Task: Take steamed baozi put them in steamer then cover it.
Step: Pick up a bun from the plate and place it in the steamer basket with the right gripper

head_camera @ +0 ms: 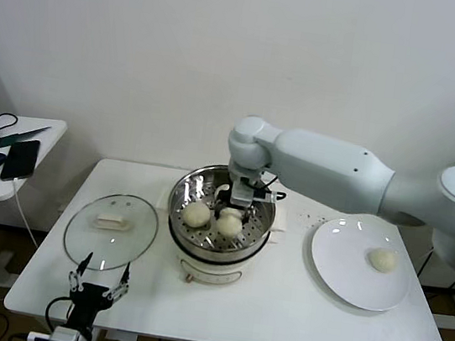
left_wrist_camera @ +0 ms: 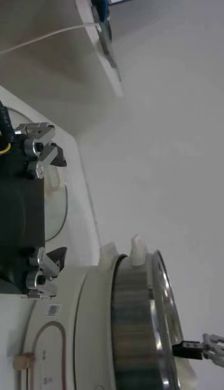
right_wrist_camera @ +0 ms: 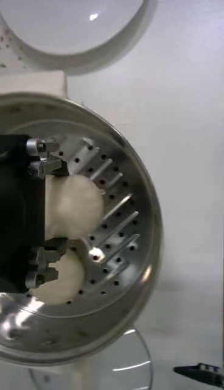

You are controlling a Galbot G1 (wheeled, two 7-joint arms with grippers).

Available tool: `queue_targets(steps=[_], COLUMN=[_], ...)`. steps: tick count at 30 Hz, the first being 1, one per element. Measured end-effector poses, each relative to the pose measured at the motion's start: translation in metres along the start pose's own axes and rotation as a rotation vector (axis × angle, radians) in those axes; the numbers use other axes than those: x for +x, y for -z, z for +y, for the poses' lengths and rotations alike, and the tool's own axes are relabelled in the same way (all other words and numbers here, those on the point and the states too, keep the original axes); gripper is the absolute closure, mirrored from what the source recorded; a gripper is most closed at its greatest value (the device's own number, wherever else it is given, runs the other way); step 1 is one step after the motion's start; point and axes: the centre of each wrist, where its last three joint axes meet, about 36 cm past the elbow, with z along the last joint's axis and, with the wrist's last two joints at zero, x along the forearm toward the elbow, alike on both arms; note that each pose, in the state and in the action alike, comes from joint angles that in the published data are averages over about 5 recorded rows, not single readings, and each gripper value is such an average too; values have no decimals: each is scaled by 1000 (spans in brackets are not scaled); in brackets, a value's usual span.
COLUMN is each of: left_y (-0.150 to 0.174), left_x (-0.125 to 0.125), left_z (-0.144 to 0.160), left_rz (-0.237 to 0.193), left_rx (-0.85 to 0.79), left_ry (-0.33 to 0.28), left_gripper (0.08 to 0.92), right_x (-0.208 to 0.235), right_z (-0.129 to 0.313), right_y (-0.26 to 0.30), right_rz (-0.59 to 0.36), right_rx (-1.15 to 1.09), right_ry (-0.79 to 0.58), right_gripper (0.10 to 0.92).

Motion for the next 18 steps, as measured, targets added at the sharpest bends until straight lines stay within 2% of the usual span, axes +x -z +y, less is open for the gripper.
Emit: queue_targets(steps=[6,12,18], left_y=[-2,-2,-2], left_x=[0,0,-1], left_z=[1,1,1], left_rz=[4,4,3], left_rx=[-1,-1,-1], left_ry=[3,4,6], left_gripper=[177,177,177], right_x=[-15,-21,-14], right_z=[-9,-12,-12], right_y=[8,10,6], right_rz=[-22,-24,-9], right_rx=[24,33,38], right_ry=[10,14,8], right_gripper=[353,229,200])
